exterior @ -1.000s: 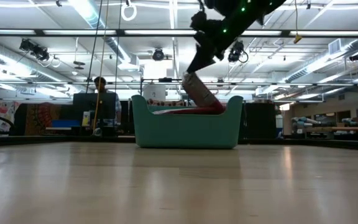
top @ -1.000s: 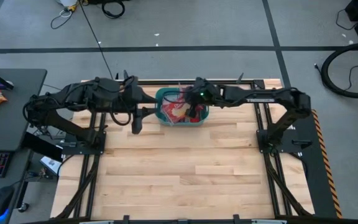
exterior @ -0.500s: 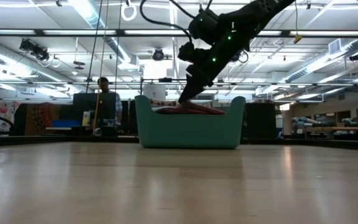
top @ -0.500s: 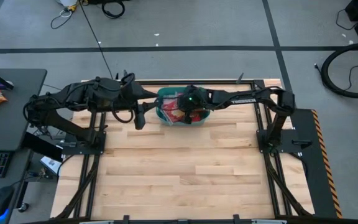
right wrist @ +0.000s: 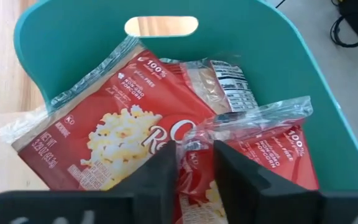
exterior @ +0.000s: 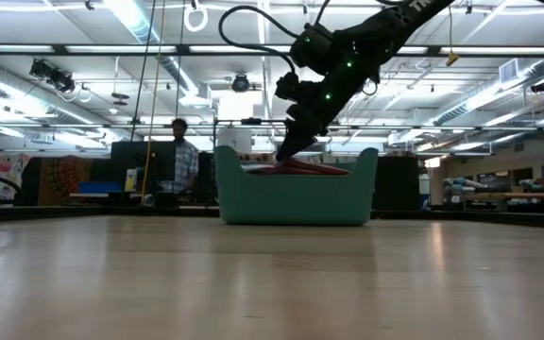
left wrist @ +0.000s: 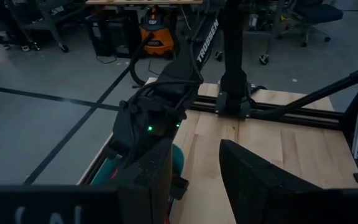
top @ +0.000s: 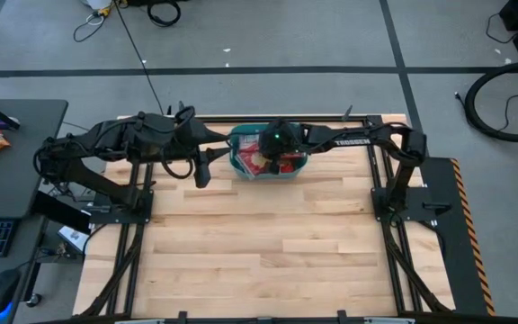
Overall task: Sort popcorn bags into baskets
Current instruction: Put the red popcorn bag into the blue bin
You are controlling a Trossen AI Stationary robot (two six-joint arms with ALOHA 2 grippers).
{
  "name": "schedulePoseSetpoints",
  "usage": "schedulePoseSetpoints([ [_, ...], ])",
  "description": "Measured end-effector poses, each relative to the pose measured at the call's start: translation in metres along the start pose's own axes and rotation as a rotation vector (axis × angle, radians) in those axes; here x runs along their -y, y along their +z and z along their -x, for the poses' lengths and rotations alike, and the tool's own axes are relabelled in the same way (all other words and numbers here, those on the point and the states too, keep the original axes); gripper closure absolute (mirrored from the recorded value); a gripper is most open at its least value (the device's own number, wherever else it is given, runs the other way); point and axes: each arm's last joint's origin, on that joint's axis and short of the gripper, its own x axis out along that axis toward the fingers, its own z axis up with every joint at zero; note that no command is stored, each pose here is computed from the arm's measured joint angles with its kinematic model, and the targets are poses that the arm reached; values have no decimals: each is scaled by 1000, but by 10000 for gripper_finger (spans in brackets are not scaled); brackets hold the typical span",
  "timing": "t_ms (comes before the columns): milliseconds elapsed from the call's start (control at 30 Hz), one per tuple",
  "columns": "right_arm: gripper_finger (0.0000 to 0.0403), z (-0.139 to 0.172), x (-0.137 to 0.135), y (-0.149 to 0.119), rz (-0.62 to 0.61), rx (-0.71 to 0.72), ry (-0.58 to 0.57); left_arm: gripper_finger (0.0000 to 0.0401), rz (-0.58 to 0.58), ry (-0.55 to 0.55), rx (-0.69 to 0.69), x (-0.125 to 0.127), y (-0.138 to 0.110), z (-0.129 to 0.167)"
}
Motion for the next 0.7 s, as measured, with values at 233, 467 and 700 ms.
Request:
schedulePoseSetpoints([
  [233, 245, 2, -1, 0, 0, -3, 42, 262, -2, 29, 2, -1, 0, 0],
  [467, 233, 11, -4, -3, -1, -50, 62, 262, -2, 34, 3, -1, 0, 0],
  [700, 232, 29, -4, 6, 49, 8, 92, 262, -1, 42, 5, -1, 0, 0],
])
